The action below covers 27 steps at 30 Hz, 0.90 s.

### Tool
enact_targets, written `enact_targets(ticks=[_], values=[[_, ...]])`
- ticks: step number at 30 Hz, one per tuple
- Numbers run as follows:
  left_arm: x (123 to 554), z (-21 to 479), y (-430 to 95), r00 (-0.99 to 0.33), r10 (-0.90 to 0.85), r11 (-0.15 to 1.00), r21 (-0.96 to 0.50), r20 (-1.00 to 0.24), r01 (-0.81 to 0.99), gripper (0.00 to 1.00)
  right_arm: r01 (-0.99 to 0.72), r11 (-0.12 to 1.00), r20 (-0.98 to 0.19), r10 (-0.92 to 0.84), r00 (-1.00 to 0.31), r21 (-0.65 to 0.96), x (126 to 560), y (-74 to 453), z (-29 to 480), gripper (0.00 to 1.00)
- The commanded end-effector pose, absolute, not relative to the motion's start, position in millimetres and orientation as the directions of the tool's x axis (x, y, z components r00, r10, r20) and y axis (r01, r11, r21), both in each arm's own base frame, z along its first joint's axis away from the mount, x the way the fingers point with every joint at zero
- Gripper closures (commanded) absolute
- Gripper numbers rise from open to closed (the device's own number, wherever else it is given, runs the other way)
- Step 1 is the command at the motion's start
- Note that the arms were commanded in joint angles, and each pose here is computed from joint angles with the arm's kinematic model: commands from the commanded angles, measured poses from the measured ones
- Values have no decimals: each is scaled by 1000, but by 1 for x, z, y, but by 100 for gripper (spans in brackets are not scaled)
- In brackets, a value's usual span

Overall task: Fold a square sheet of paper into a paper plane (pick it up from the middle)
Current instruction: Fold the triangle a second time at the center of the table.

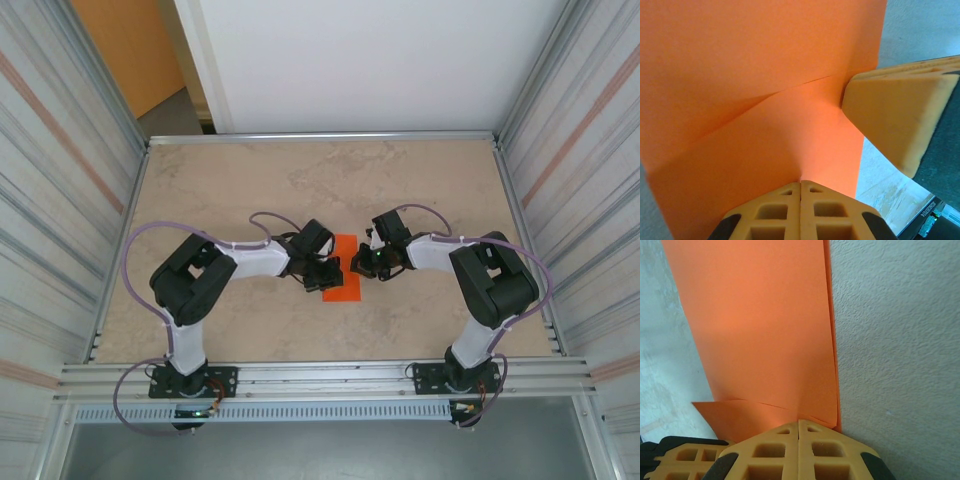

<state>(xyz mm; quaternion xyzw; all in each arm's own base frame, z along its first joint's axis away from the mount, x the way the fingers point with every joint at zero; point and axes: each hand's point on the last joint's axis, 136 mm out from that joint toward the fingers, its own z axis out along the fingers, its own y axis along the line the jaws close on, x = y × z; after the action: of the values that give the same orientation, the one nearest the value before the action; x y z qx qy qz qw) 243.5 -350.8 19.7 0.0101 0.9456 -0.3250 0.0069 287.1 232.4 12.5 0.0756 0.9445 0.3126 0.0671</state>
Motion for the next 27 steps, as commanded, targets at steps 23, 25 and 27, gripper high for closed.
enact_targets(ticks=[23, 25, 27], values=[[188, 19, -292, -998, -34, 756, -652, 53, -60, 96, 253, 887, 92, 236, -967, 385, 248, 186, -49, 98], [201, 45, -302, -999, -29, 729, -684, -19, -8, 95, 237, 875, 78, 226, -971, 421, 254, 194, -39, 97], [214, 68, -309, -996, -29, 714, -699, -89, 41, 94, 203, 855, 50, 204, -978, 477, 262, 208, -21, 95]])
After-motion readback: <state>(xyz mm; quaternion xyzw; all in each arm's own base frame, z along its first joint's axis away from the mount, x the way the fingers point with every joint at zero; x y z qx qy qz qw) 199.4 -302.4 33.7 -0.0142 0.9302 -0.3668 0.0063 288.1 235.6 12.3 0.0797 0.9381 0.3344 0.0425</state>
